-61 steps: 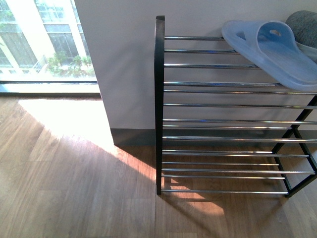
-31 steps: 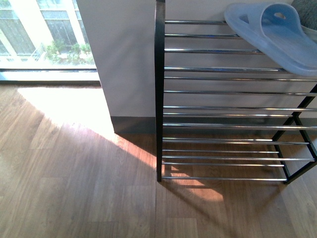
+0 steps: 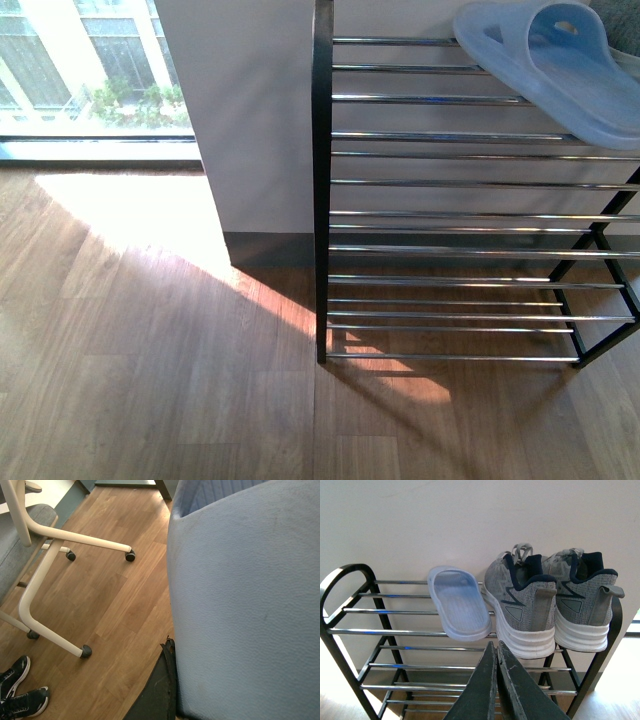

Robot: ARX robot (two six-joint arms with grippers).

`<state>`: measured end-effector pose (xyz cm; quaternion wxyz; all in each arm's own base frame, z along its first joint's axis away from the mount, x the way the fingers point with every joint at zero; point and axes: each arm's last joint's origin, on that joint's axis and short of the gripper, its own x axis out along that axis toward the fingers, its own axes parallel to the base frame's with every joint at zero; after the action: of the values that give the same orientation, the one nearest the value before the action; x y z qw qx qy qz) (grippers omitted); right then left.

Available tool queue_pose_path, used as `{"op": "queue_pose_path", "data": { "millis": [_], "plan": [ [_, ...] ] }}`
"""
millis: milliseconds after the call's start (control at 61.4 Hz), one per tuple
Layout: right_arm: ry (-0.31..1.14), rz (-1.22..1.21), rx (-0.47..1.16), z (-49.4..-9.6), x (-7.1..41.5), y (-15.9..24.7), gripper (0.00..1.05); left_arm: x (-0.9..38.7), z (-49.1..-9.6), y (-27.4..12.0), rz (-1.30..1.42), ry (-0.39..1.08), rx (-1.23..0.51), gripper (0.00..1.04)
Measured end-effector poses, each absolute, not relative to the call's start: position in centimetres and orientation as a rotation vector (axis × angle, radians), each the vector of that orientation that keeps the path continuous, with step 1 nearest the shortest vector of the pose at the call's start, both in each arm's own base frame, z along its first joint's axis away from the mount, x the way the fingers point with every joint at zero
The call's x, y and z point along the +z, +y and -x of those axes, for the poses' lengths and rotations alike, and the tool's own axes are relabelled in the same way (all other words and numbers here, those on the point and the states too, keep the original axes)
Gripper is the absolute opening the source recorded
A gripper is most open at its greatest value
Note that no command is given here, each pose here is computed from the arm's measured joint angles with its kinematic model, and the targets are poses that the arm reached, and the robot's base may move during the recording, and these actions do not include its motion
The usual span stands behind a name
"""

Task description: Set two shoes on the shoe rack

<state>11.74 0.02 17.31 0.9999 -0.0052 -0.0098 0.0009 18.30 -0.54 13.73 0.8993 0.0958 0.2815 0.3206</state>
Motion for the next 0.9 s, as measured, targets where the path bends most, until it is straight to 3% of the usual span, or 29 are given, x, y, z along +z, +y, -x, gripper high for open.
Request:
{"op": "queue_pose_path", "data": {
  "millis": [896],
  "plan": [
    [-0.014, 0.01, 0.0, -9.7, 17.0, 0.0, 0.02, 13.7, -18.3, -0.5, -0.198, 0.583, 0.664, 0.02]
  ]
}}
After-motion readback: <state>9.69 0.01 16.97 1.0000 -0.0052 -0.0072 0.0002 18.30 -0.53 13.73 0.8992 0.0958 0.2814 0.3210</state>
